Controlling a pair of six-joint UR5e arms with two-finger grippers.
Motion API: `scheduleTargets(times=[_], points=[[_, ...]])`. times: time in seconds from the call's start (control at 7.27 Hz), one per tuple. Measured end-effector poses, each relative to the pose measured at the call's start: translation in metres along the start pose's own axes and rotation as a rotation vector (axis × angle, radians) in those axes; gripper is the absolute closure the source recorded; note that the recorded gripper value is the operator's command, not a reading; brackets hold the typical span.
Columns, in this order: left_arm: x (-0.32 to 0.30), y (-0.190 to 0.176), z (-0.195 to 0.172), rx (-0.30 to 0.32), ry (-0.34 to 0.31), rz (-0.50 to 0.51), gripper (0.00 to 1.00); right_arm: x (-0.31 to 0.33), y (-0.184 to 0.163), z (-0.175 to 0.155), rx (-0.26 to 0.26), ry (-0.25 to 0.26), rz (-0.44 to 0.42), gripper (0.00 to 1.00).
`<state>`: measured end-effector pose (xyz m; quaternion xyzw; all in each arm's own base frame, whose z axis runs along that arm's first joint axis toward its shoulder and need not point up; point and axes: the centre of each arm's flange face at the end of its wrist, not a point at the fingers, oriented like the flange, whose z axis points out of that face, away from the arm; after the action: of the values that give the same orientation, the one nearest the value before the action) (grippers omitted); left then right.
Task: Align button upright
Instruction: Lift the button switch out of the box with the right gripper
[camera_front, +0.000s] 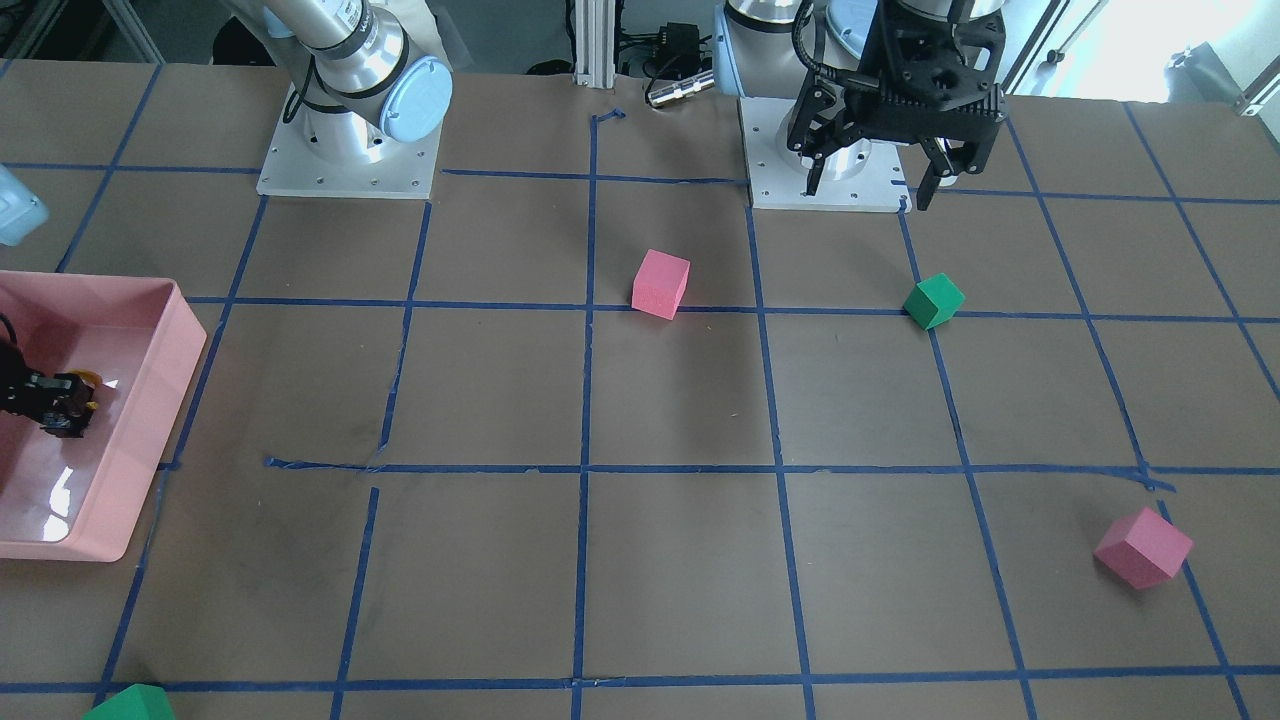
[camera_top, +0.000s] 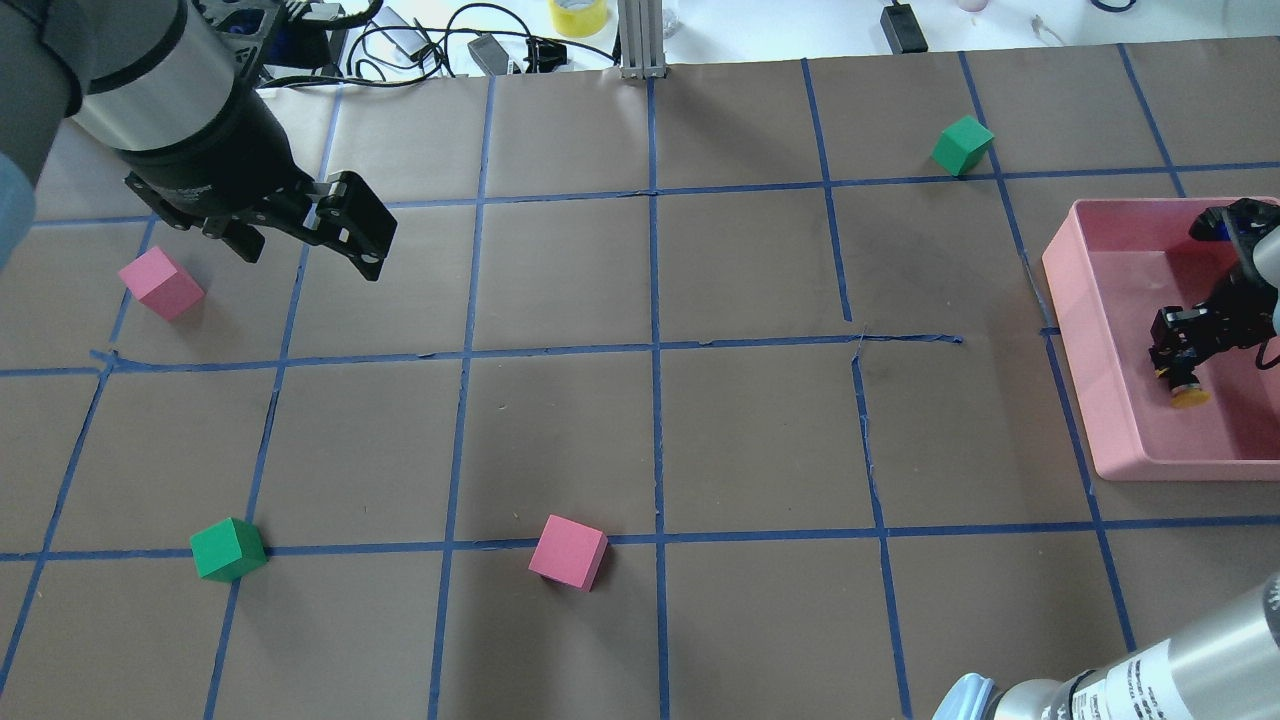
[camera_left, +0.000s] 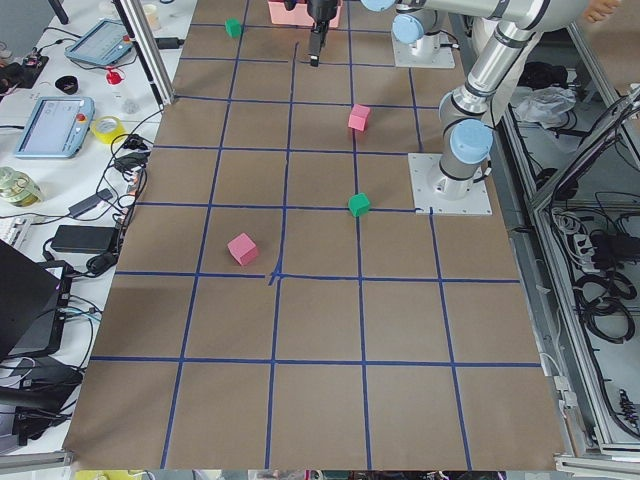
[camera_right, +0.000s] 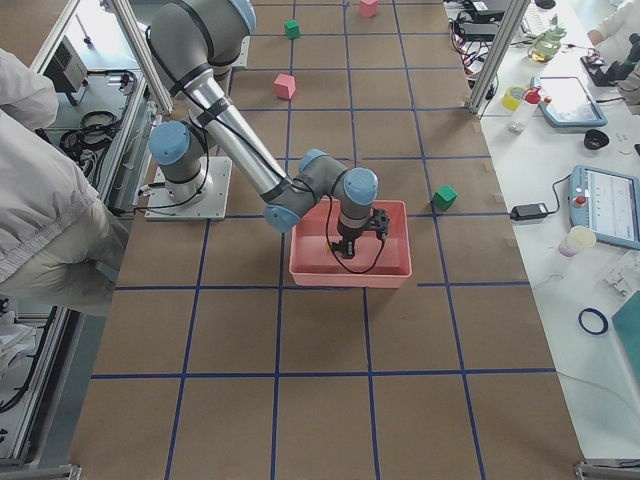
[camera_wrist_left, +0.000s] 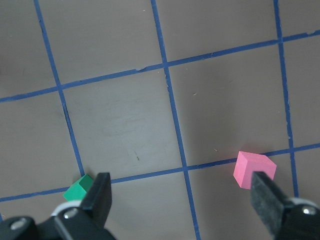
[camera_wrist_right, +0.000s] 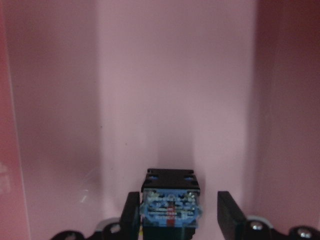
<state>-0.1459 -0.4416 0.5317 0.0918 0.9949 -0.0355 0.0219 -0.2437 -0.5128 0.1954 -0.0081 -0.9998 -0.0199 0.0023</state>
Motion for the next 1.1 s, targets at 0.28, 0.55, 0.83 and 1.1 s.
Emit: scheduleTargets(times=[0.28, 0.55, 0.83, 1.1], points=[[0.000, 0.000, 0.000, 0.000, 0.001, 0.000, 0.00, 0.000, -0.001, -0.005, 0.010, 0.004, 0.005, 1.00], [0.000, 0.000, 0.000, -0.001, 0.000, -0.001, 0.00, 0.001, -0.002, -0.027, 0.018, 0.011, 0.008, 1.00], [0.000, 0.000, 0.001, -0.003, 0.001, 0.000, 0.00, -0.002, -0.010, -0.081, 0.025, 0.013, -0.002, 1.00], [0.000, 0.000, 0.001, -0.005, 0.002, -0.001, 0.00, -0.025, -0.035, -0.154, 0.036, 0.021, -0.053, 1.00]])
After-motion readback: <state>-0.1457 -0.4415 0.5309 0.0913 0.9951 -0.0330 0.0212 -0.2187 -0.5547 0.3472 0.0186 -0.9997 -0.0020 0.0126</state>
